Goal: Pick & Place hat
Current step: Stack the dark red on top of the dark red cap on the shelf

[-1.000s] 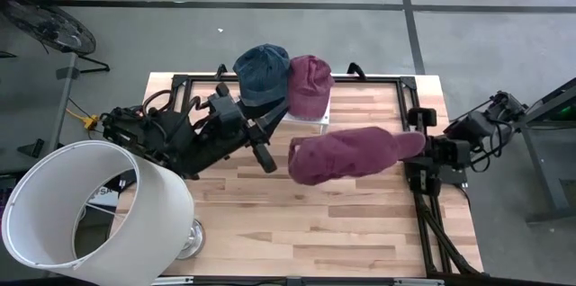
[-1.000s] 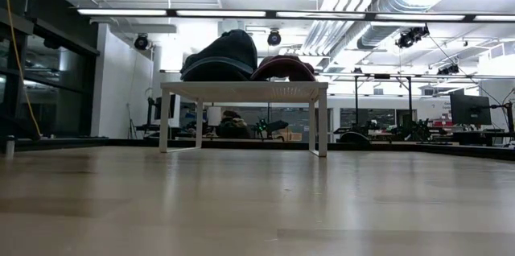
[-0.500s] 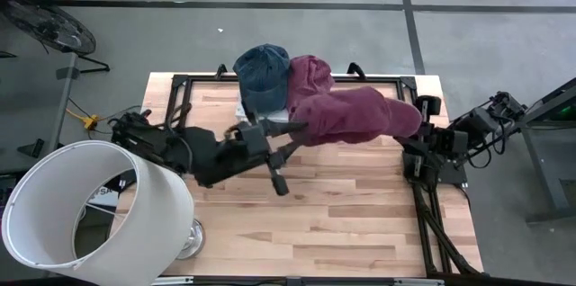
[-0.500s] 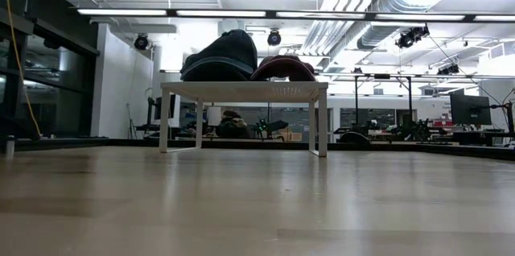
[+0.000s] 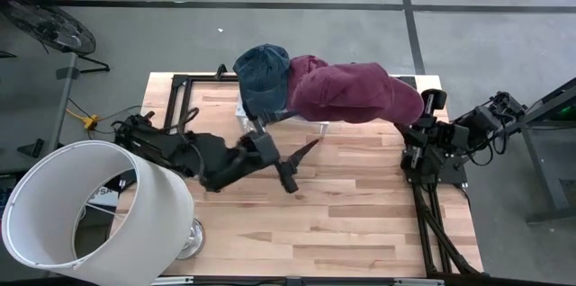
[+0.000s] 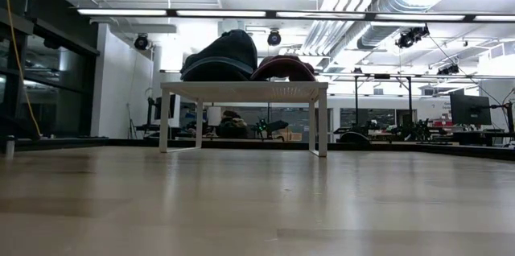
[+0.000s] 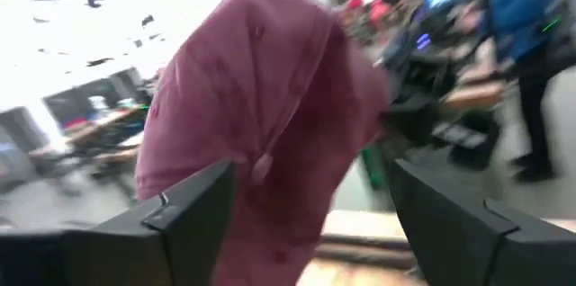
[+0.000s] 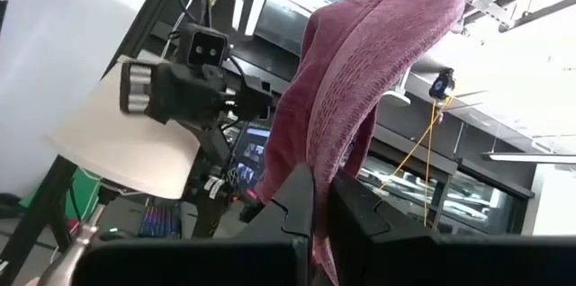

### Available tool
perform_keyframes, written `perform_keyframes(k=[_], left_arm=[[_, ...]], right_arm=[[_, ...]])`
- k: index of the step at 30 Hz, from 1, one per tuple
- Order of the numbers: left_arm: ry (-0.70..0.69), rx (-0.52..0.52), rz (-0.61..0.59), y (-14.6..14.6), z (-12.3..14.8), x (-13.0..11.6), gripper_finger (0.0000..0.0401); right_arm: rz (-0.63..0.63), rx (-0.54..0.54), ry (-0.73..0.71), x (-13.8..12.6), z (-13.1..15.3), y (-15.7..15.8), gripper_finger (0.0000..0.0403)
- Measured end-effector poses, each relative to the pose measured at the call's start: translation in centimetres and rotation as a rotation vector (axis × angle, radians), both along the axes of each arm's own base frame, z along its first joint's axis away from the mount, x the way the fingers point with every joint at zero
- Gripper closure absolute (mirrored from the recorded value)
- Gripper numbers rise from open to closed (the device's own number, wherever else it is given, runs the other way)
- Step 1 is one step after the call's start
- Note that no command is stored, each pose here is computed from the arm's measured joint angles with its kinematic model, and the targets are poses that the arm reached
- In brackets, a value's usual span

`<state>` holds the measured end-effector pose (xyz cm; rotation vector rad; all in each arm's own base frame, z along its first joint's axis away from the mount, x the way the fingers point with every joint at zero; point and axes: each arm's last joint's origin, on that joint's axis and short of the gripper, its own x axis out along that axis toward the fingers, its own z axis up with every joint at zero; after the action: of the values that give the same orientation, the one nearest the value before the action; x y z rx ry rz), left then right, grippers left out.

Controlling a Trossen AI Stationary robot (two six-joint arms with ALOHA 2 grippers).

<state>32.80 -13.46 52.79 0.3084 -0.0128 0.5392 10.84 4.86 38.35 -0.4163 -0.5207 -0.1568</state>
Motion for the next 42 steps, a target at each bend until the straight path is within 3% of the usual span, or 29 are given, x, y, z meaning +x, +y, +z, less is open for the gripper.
perform_keyframes(k=[11, 16, 22, 33, 42], left_arm=[[0.049, 0.040, 0.221, 1.8, -3.0, 4.9, 0.0103], [0.082, 0.079, 0.333, 1.8, -3.0, 5.1, 0.0103], [0.097, 0.098, 0.361, 2.7, -3.0, 5.3, 0.0103], [0.052, 0.095, 0.314, 3.3, -2.6, 5.6, 0.0103], [0.005, 0.120, 0.146, 2.9, -2.5, 5.9, 0.0103]], right_arm=[[-0.035, 0.013, 0.028, 0.4, -0.2, 0.1, 0.0395], [0.001, 0.018, 0.018, 0.4, -0.2, 0.2, 0.0395], [0.068, 0.030, 0.035, 0.6, -0.4, 0.4, 0.0395], [0.186, 0.032, 0.061, 0.8, -0.8, 0.8, 0.0395], [0.357, 0.043, 0.056, 0.7, -0.9, 1.2, 0.0395]])
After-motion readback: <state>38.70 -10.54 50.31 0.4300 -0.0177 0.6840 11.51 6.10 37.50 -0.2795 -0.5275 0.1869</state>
